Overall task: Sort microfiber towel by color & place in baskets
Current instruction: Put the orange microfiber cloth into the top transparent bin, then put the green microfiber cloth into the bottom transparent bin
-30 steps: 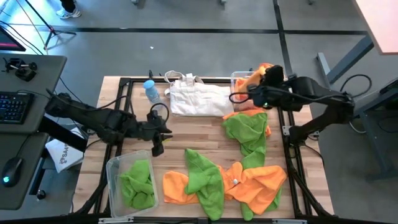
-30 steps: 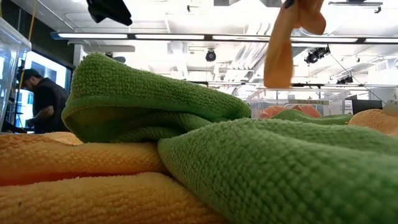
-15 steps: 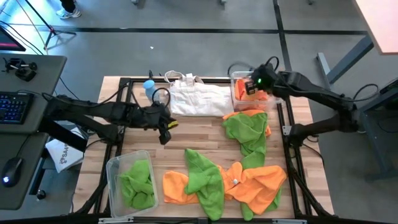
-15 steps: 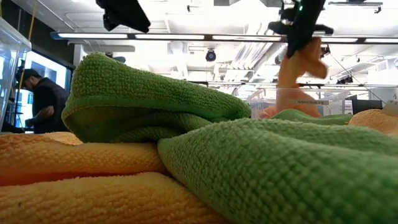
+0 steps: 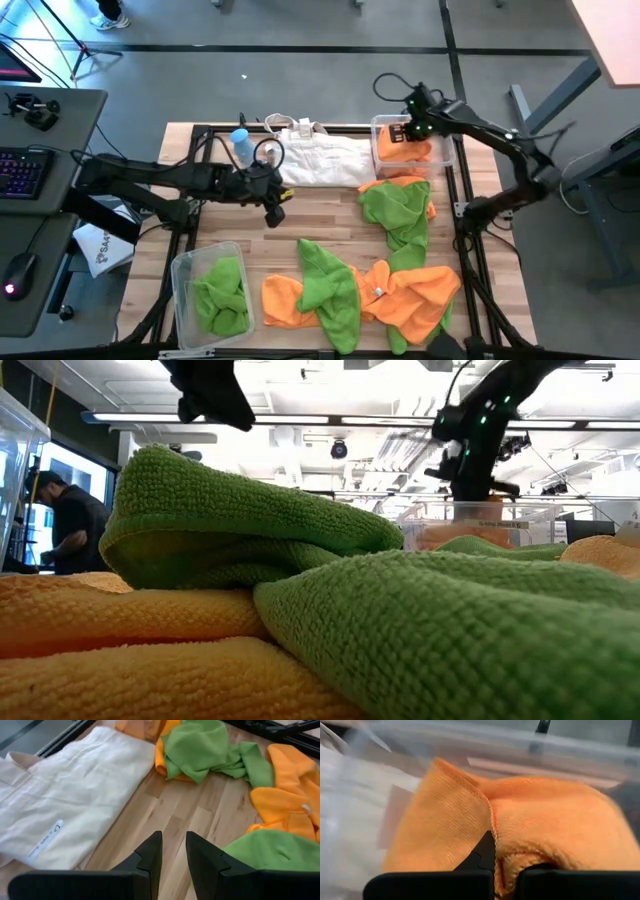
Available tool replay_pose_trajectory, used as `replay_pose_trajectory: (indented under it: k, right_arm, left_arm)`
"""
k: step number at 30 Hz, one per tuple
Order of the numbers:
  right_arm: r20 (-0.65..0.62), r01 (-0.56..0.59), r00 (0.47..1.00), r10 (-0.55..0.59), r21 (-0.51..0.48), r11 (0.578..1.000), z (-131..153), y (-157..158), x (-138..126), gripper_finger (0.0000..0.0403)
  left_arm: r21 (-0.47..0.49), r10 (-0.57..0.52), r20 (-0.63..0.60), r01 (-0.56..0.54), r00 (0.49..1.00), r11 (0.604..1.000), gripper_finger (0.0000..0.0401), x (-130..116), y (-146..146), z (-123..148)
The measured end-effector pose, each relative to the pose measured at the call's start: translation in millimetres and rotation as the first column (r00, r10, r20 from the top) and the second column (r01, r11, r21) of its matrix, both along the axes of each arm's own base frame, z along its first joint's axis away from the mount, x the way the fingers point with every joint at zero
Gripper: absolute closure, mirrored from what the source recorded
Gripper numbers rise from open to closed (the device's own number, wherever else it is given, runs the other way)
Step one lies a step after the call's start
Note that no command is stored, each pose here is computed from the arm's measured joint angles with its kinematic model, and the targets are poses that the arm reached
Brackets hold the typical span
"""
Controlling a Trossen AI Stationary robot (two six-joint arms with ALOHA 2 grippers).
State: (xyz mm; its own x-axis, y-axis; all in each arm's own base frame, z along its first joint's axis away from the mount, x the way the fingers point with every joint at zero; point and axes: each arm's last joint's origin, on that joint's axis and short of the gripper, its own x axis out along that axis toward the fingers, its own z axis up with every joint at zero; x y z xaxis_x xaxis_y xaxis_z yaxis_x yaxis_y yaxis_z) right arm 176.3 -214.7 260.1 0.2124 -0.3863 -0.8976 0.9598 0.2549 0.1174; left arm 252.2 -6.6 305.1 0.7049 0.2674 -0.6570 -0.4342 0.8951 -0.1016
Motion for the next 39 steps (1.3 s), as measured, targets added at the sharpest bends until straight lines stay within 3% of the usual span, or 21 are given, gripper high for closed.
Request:
replay_pose_trajectory:
  k: [9,16,22,30,35,39]
  right_arm:
    - [-0.101,-0.008,0.995,0.021,0.133,0.991,-58.5,-25.5,20.5,0.0401]
    - [-0.138,-0.014,0.99,0.031,0.122,0.992,-69.4,-30.8,23.7,0.0362]
    - [-0.131,-0.033,0.99,0.047,0.112,0.993,-51.8,-22.3,16.8,0.03]
    - [-0.049,-0.035,0.998,0.035,0.005,0.999,0.7,3.0,-4.2,0.0242]
    - [0.011,-0.016,1.0,0.017,-0.041,0.999,30.3,26.9,-20.7,0.0243]
    - [0.062,0.001,0.998,0.002,-0.049,0.999,47.7,51.5,-29.2,0.0271]
  left_arm:
    - [-0.045,0.021,-0.028,-0.022,0.999,0.999,0.0327,12.9,-0.4,-12.9]
    - [-0.068,0.041,-0.02,-0.043,0.999,0.997,0.0327,12.6,-0.5,-12.5]
    - [-0.066,0.044,-0.017,-0.045,0.999,0.997,0.0327,12.2,-0.3,-12.0]
    - [-0.047,0.031,-0.022,-0.032,0.999,0.998,0.0327,12.2,-0.2,-12.0]
    - [-0.02,0.028,-0.027,-0.028,0.999,0.999,0.0327,12.1,0.2,-11.9]
    - [-0.015,0.032,-0.027,-0.032,0.999,0.999,0.0327,12.1,0.4,-11.9]
